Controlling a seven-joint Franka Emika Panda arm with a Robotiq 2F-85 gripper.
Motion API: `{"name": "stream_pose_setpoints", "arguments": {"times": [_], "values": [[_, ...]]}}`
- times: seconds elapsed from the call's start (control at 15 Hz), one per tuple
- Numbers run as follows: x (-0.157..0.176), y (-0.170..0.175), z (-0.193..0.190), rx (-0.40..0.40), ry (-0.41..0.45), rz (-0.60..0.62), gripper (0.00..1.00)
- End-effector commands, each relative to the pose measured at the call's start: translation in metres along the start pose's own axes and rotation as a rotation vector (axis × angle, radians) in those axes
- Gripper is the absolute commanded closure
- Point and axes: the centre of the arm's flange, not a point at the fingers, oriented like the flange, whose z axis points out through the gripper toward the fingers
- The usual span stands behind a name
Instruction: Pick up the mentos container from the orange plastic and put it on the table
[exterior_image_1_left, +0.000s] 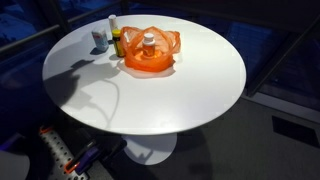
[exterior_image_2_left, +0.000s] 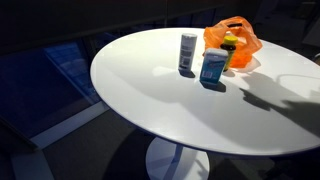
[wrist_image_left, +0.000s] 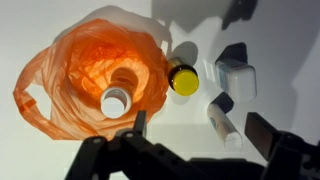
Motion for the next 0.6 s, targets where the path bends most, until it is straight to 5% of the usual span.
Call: {"name": "stream_pose_setpoints", "arguments": {"times": [0.0,0.53], "values": [[-0.037,0.015,-0.028,0.020,-0.029,0.047,0.00],[-0.054,0.034,-0.040,0.022,-0.057,0.088,0.00]]}}
